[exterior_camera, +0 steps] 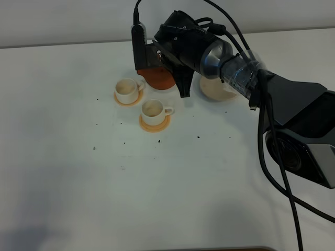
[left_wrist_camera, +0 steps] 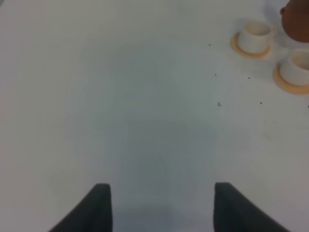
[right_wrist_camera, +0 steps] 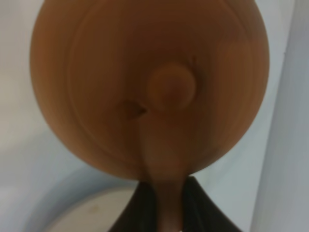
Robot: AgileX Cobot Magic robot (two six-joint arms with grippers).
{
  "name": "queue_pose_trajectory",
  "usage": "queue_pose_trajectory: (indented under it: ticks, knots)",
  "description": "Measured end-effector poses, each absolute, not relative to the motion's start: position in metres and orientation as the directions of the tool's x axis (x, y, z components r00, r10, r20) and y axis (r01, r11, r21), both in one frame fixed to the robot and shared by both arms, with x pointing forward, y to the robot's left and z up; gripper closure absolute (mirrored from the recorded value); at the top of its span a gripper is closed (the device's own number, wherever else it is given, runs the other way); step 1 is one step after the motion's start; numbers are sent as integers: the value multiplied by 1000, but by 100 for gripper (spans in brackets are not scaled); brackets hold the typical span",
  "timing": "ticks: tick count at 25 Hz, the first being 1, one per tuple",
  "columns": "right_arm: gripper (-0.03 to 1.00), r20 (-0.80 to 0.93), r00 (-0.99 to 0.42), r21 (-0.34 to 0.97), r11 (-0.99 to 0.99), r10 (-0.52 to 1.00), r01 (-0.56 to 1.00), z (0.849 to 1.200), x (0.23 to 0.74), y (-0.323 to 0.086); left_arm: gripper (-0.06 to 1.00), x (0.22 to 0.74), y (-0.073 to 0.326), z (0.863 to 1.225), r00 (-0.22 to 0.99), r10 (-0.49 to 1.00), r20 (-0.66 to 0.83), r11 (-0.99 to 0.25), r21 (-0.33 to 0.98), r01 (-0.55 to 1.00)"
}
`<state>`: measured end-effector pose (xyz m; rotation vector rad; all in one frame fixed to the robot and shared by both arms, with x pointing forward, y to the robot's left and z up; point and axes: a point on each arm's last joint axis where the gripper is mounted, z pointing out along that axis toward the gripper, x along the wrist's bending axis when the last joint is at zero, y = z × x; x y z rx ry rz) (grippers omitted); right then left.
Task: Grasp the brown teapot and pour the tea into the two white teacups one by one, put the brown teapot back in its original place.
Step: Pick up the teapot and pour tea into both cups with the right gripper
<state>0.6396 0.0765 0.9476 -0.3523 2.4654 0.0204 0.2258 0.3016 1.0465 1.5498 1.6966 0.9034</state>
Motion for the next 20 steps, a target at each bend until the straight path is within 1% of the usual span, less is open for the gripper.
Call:
queue_pose_trajectory:
  ticks: [10,20]
  knots:
    - [87,-640,-709,-114,949,-296,-293,951,631,88,47,226,302,1046,-80,997,-19,59,839,541]
    - [87,-671,-627,-220,914,-395,-341,955,621,100,47,226,302,1046,-80,997,-19,59,839,541]
